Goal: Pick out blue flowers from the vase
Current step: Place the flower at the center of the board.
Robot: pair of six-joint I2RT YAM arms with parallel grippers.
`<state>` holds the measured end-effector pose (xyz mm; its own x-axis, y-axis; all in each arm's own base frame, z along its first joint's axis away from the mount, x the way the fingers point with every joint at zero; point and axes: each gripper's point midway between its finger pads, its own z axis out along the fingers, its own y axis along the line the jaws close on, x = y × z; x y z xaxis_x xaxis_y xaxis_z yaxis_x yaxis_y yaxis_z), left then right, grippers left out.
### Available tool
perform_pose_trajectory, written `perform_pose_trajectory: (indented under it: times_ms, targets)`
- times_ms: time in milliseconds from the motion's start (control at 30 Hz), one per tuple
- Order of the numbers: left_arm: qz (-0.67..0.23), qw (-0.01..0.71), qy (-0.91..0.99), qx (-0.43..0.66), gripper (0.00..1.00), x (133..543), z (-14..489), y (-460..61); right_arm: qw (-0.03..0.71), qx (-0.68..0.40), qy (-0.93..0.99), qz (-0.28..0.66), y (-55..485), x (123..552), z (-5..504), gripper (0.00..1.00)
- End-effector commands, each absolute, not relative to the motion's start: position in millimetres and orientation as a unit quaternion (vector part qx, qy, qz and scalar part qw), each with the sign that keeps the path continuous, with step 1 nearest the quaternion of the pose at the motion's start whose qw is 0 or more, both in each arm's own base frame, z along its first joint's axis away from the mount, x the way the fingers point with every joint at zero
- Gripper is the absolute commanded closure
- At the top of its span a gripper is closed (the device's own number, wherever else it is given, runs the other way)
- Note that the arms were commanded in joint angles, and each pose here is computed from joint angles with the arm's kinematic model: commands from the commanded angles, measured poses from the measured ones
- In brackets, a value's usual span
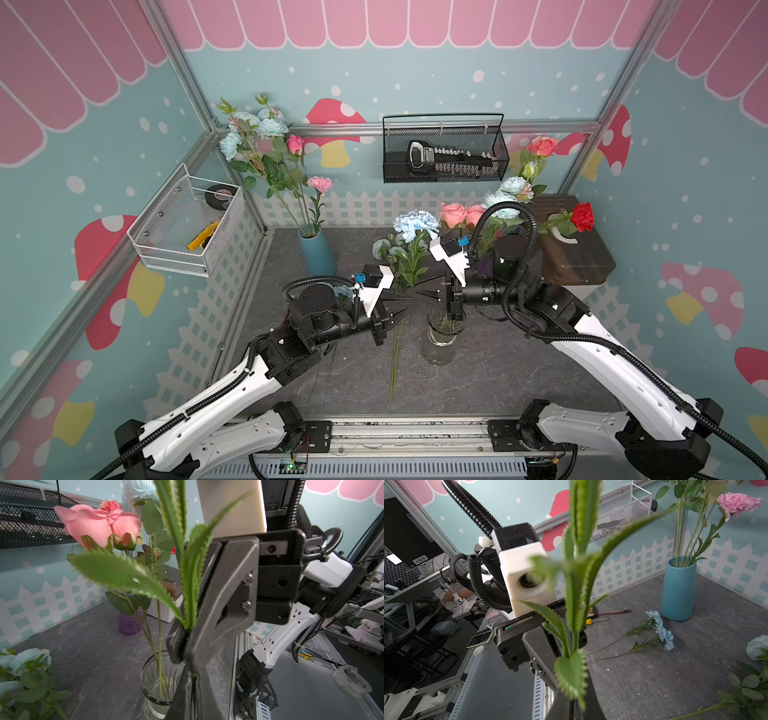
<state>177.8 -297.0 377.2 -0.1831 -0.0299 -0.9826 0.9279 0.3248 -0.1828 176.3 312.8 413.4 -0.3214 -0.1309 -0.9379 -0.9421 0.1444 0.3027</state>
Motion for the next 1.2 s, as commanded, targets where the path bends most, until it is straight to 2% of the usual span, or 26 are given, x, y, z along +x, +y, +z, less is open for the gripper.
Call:
perform_pose_trajectory:
  times_ms: [0, 67, 233, 333, 467, 767, 1033, 1167]
  targets:
    - [-0.451, 0.531, 0.622, 0.358, 1.0, 180, 375, -295, 0.408, -0.43, 0.623, 0.511, 312, 167, 418, 1.0]
    - [-0.448, 0.534, 0.624, 0.354, 1.0, 181, 374, -293, 0.414, -0.426, 0.629, 0.501, 311, 171, 413, 0.95]
    - [-0.424, 0.55, 0.647, 0.314, 1.0, 195, 369, -282, 0.453, -0.395, 0.65, 0.464, 304, 190, 408, 0.64]
    - [-0.416, 0.562, 0.656, 0.284, 1.0, 203, 371, -274, 0.459, -0.391, 0.654, 0.457, 303, 193, 405, 0.5]
    - [-0.421, 0.577, 0.65, 0.259, 1.0, 207, 384, -268, 0.455, -0.402, 0.644, 0.466, 306, 189, 405, 0.38]
    - [-0.386, 0.566, 0.688, 0.241, 1.0, 213, 386, -256, 0.471, -0.382, 0.647, 0.461, 299, 191, 376, 0.35]
    - [-0.31, 0.527, 0.765, 0.2, 1.0, 210, 352, -217, 0.495, -0.386, 0.614, 0.478, 295, 181, 359, 0.39]
    - [-0.24, 0.488, 0.823, 0.165, 1.0, 209, 329, -186, 0.502, -0.389, 0.613, 0.47, 296, 185, 351, 0.39]
